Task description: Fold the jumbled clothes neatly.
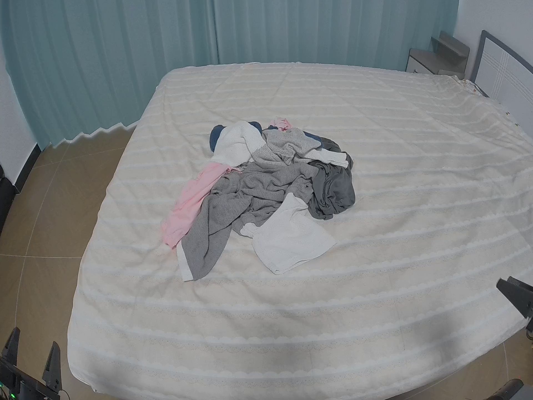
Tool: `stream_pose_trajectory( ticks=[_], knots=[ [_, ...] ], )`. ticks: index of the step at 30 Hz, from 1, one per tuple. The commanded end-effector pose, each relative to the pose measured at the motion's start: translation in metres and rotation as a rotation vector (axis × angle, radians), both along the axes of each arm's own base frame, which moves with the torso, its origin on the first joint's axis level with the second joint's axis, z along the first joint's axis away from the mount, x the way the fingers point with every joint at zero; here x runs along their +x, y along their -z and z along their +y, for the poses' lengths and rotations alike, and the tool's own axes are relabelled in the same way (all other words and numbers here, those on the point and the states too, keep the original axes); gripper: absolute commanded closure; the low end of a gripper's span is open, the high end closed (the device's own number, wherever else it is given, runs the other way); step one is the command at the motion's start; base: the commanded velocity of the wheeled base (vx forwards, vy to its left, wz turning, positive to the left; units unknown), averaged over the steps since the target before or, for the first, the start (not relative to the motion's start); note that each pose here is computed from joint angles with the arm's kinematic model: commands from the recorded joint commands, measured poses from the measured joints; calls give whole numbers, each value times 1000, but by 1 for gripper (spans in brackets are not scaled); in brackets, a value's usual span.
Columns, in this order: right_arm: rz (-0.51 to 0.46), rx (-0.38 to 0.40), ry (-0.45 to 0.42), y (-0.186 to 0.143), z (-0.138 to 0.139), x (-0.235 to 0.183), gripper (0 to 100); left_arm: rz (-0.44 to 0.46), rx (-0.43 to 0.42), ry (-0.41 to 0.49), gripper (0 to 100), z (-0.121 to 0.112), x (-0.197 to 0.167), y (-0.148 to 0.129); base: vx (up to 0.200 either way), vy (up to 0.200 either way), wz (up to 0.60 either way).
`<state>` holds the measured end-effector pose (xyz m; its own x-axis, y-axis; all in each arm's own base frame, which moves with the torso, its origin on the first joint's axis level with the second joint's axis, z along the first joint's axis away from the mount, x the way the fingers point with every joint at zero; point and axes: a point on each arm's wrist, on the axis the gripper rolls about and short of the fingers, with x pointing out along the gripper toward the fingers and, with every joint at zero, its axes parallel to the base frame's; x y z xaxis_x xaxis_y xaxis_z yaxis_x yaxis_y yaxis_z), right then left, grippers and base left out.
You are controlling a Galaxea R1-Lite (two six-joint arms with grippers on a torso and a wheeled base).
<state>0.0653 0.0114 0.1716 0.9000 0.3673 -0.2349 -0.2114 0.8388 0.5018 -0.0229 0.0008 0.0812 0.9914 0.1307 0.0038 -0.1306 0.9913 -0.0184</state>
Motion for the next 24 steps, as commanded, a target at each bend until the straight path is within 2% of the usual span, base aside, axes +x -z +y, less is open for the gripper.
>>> stream_pose_trajectory(
  ticks=[1, 4, 6, 9, 12, 17, 24],
  knots=[
    [463, 135, -76, 72, 54, 168, 0, -3, -2, -1, 0, 0, 0, 5, 0, 0, 0],
    [464, 124, -70, 84, 65, 193, 0, -3, -2, -1, 0, 0, 0, 5, 0, 0, 0],
    [474, 99, -67, 101, 84, 225, 0, -3, -2, -1, 0, 0, 0, 5, 0, 0, 0],
    [470, 74, -73, 116, 108, 251, 0, -1, -2, -1, 0, 0, 0, 5, 0, 0, 0],
    [454, 65, -66, 126, 120, 271, 0, -3, -2, -1, 0, 0, 0, 5, 0, 0, 0],
    [416, 96, -39, 130, 132, 299, 0, -1, -2, -1, 0, 0, 0, 5, 0, 0, 0],
    [397, 166, 42, 145, 160, 326, 0, -3, -2, -1, 0, 0, 0, 5, 0, 0, 0]
  ],
)
